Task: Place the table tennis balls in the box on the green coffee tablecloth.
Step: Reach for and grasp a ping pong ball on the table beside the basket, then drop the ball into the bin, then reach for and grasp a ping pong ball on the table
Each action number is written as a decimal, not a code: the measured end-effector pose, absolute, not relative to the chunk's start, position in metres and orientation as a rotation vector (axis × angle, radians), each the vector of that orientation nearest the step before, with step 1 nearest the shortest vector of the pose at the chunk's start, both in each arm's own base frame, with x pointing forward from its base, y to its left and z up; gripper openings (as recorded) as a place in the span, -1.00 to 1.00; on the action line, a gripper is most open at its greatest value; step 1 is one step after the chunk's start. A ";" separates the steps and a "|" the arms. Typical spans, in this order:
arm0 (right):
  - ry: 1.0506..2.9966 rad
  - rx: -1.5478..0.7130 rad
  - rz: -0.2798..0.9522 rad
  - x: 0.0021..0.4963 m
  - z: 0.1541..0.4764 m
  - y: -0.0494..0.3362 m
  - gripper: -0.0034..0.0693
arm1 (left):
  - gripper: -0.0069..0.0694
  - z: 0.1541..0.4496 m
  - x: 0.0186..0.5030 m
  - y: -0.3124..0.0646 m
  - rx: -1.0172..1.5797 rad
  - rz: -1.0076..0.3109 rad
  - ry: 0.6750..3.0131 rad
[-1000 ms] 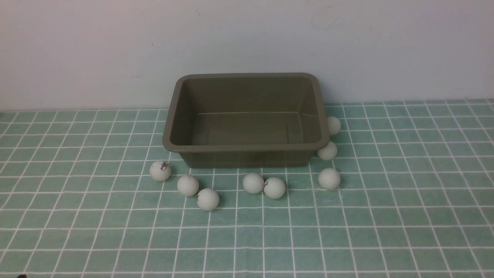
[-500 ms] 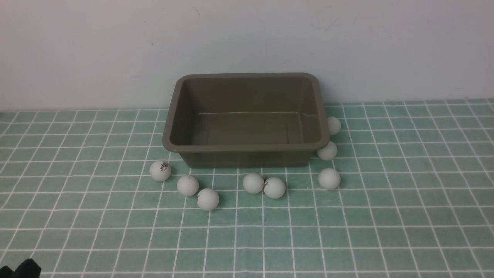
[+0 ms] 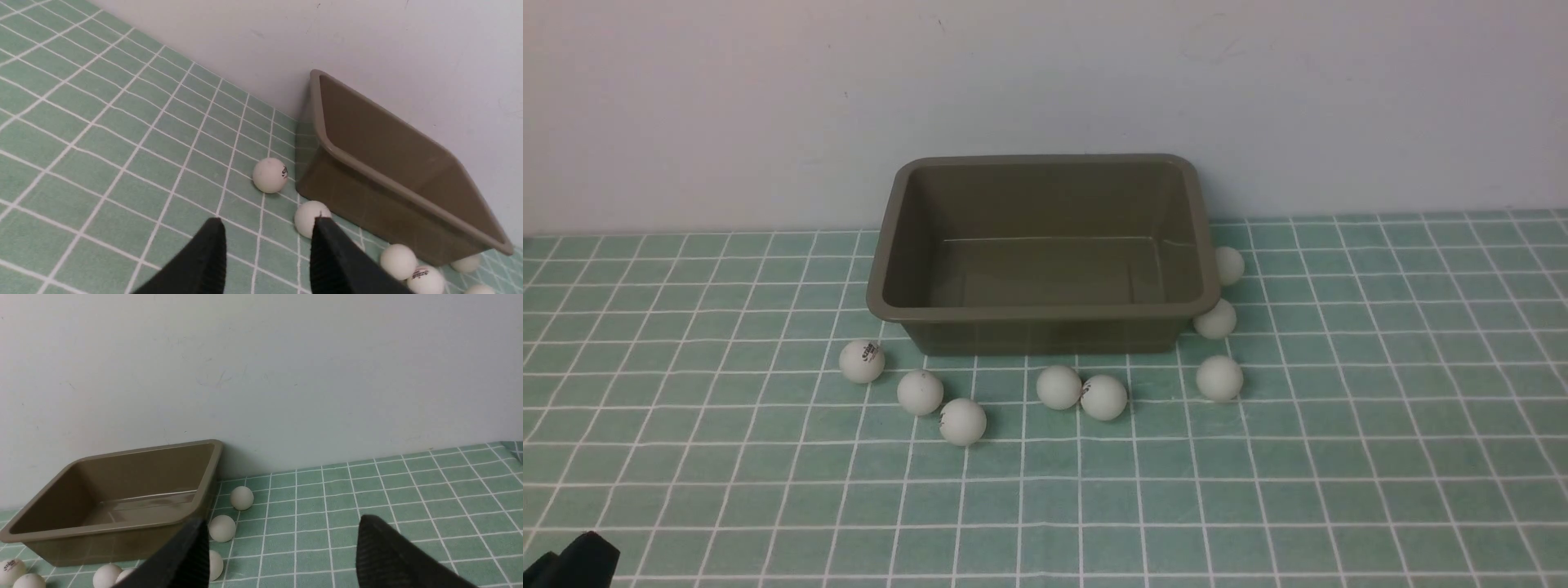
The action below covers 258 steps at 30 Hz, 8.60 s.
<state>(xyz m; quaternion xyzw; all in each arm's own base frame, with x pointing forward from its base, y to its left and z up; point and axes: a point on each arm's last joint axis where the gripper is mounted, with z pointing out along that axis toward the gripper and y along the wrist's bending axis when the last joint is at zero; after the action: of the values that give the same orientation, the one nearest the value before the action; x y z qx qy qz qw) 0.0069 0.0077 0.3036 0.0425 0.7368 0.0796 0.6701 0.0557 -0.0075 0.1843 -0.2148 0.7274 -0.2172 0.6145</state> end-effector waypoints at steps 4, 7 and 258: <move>1.662 0.093 0.178 0.007 0.304 0.008 0.30 | -0.12 0.186 0.056 -0.008 -0.534 -0.556 1.649; 1.664 0.067 0.164 0.007 0.303 0.008 0.30 | -0.12 0.186 0.056 -0.010 -0.520 -0.565 1.662; 2.490 -0.694 0.484 0.375 0.148 0.119 0.43 | -0.63 0.356 0.309 -0.040 0.409 -0.180 2.409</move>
<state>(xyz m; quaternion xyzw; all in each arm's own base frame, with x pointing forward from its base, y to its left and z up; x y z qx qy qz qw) 0.3752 0.1194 0.1484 -0.2553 0.9159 0.1782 0.2532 0.3089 -0.0399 0.3559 0.1569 0.9251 -0.0690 0.3389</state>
